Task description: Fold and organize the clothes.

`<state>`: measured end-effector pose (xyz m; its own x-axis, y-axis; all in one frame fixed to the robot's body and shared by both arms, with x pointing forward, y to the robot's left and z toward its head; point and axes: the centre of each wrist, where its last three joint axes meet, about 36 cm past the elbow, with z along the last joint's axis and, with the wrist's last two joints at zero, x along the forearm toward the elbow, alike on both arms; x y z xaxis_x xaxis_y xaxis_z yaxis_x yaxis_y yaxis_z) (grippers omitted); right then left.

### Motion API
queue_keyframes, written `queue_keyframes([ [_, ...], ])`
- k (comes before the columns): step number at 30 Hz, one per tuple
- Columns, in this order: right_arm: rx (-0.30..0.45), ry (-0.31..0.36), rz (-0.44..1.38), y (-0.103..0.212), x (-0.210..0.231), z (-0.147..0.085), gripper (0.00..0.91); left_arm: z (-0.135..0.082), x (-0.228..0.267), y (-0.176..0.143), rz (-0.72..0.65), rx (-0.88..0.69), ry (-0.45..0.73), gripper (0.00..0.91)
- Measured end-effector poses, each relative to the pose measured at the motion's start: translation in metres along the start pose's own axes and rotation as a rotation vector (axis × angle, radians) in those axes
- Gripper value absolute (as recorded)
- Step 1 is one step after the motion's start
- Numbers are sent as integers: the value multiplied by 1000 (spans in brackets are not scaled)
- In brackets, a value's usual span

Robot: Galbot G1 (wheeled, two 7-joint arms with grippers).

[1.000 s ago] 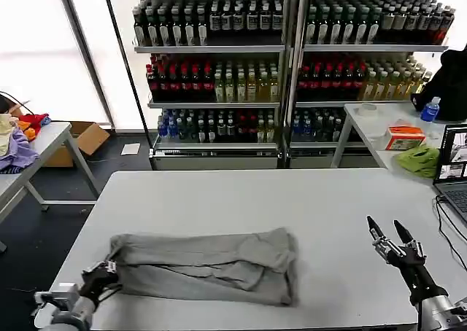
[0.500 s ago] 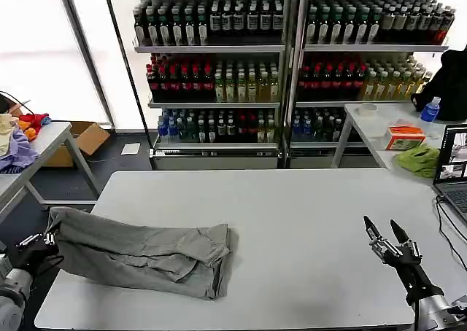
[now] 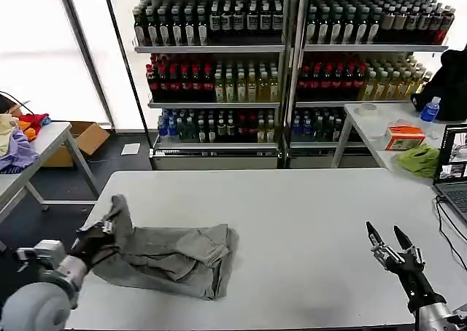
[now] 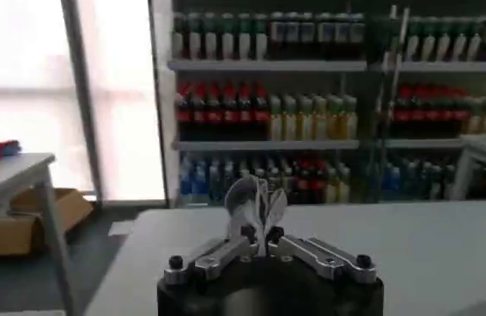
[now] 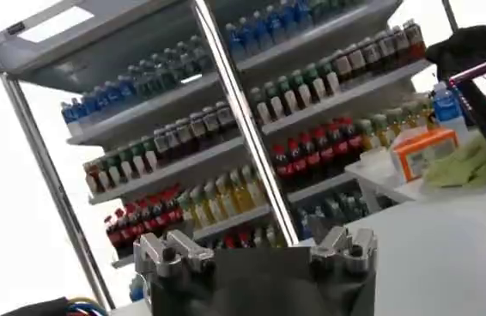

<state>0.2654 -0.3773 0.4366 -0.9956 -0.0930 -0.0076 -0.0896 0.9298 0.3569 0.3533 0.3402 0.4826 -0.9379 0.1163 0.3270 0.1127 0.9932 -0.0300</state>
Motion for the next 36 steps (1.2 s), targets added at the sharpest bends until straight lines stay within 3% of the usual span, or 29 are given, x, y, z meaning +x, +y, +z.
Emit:
queue_keyframes([
  [9, 10, 2, 11, 2, 3, 3, 907, 25, -16, -63, 152, 45, 91, 0],
  [18, 13, 9, 25, 3, 7, 6, 907, 43, -26, -109, 221, 110, 139, 10],
  [19, 12, 9, 24, 4, 8, 7, 907, 45, -27, -113, 227, 117, 145, 50],
  [20, 12, 9, 23, 5, 8, 7, 907, 46, -28, -117, 232, 124, 149, 806],
  [21, 13, 10, 22, 5, 8, 7, 907, 48, -29, -121, 238, 132, 152, 907],
  [28, 19, 22, 20, 8, 9, 5, 907, 50, -37, -134, 252, 177, 161, 907],
  [36, 23, 30, 6, 12, 6, 0, 907, 30, -38, -142, 277, 289, 99, 907],
])
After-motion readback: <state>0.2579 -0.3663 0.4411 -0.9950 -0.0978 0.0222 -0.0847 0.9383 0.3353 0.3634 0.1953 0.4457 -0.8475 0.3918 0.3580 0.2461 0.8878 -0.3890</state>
